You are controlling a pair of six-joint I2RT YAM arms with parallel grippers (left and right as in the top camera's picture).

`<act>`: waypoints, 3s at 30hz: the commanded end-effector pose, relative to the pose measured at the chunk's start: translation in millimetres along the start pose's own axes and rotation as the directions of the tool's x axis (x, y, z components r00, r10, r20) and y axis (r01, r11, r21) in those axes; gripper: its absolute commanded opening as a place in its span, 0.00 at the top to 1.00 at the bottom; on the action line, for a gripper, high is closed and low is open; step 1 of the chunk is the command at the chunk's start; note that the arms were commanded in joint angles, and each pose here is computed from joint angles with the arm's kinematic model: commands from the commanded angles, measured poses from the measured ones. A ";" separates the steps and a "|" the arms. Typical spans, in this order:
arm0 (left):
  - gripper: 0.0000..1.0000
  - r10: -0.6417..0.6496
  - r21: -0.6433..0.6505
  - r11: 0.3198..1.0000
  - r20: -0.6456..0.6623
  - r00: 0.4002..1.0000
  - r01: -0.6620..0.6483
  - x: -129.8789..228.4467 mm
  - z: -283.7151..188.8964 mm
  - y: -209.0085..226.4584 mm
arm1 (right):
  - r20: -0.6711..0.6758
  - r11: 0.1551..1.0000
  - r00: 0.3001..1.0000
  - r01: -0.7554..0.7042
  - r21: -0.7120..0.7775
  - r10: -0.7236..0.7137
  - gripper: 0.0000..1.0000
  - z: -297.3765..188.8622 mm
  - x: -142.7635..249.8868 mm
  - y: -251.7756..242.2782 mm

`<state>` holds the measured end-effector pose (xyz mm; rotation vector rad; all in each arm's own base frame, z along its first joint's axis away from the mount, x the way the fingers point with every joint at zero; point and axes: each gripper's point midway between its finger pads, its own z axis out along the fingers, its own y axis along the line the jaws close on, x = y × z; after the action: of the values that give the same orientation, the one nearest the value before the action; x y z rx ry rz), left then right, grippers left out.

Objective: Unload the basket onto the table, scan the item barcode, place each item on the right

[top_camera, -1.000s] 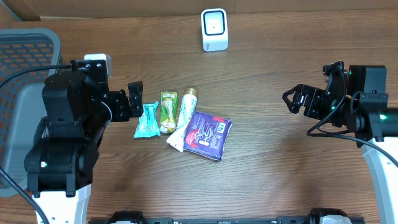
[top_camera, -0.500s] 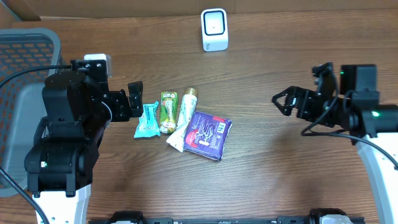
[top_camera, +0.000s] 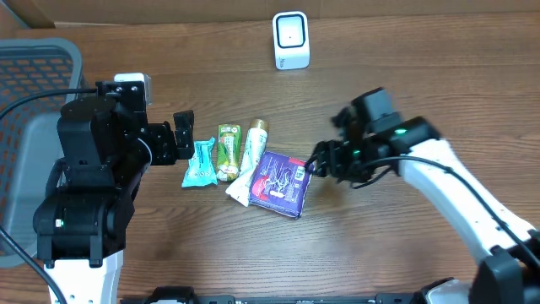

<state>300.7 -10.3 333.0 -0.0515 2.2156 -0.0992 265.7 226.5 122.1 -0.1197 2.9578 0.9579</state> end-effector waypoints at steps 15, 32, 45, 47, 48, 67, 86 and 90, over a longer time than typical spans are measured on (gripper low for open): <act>0.00 0.012 -0.002 1.000 0.018 1.000 -0.012 -5.0 -5.3 -0.1 | 0.159 0.986 0.984 -0.099 0.133 0.077 0.70 67.5 25.0 69.9; 0.00 0.012 -0.002 1.000 0.019 1.000 -0.012 -5.1 -5.3 -0.1 | 0.004 0.984 0.996 -0.090 0.155 0.090 0.76 118.6 50.0 62.9; 0.00 0.012 -0.002 1.000 0.018 1.000 -0.012 -5.0 -5.3 -0.1 | 0.044 0.876 0.939 -0.336 0.347 0.342 0.84 76.2 30.0 -23.1; 0.00 0.012 -0.002 1.000 0.018 1.000 -0.012 -5.0 -5.3 -0.1 | 0.051 0.883 0.944 -0.323 0.342 0.325 0.84 70.6 21.5 -28.8; 0.01 0.012 -0.002 1.000 0.019 1.000 -0.012 -5.1 -5.3 -0.1 | 0.057 0.887 0.947 -0.317 0.335 0.316 0.84 66.6 16.1 -31.9; 0.00 0.012 -0.002 1.000 0.019 1.000 -0.012 -5.1 -5.3 -0.1 | -0.004 0.949 0.949 -0.313 0.045 0.314 0.64 27.0 -33.0 -40.8; 0.00 0.012 -0.002 1.000 0.018 1.000 -0.012 -5.0 -5.3 -0.1 | 0.049 0.905 0.915 -0.403 0.137 0.400 0.25 37.8 -28.0 -44.1; 0.00 0.012 -0.002 1.000 0.018 1.000 -0.012 -5.0 -5.3 -0.1 | 0.090 0.884 0.902 -0.432 0.180 0.423 0.25 41.3 -26.6 -46.1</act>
<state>300.4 -10.3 332.7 -0.0491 2.2176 -0.0979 285.9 216.2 55.2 0.5047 3.1319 0.7522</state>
